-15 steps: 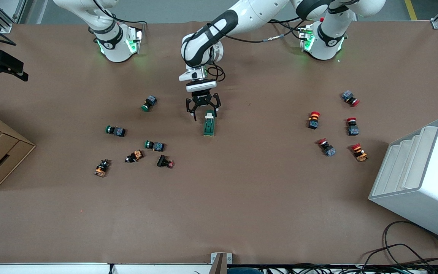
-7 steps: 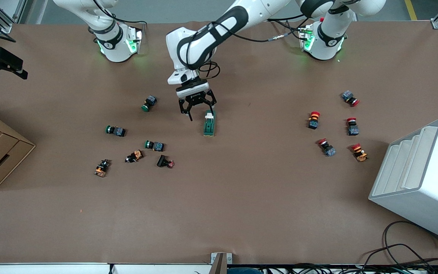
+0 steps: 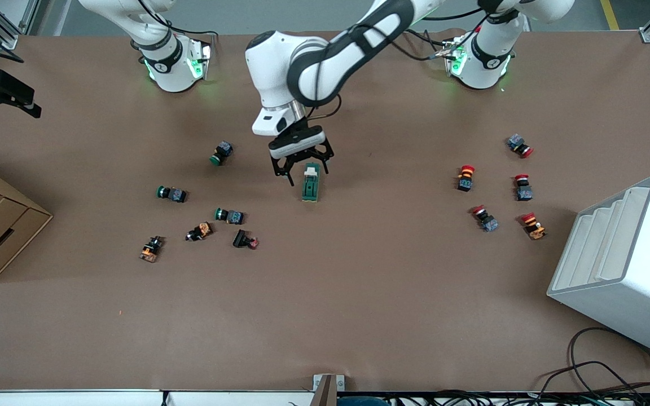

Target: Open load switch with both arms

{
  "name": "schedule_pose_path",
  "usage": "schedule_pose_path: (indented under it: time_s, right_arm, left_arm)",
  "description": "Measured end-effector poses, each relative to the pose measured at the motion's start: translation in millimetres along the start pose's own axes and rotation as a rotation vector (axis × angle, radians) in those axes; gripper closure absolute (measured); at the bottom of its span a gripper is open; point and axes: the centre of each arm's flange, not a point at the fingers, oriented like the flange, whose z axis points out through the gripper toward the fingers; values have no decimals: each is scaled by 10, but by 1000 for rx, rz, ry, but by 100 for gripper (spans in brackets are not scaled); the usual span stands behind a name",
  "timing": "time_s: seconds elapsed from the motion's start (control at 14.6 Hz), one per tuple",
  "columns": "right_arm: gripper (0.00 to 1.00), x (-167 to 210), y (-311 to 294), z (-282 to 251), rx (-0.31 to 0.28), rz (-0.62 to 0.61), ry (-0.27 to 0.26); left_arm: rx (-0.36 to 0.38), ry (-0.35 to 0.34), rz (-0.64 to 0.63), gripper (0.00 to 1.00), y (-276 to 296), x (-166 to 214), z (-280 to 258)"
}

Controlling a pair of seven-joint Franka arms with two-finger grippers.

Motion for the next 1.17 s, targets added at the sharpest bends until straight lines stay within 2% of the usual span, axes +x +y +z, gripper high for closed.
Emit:
schedule_pose_path:
  time_s: [0.27, 0.55, 0.82, 1.17]
  right_arm:
    - [0, 0, -5, 0, 0, -1, 0]
    - [0, 0, -8, 1, 1, -1, 0]
    - [0, 1, -15, 2, 7, -2, 0]
    - [0, 0, -20, 4, 14, -2, -1]
  left_arm:
    - [-7, -134, -34, 0, -415, 1071, -168]
    - [55, -246, 10, 0, -1261, 2255, -73]
    - [53, -290, 81, 0, -2142, 3184, 66]
    - [53, -329, 99, 0, -3101, 3900, 335]
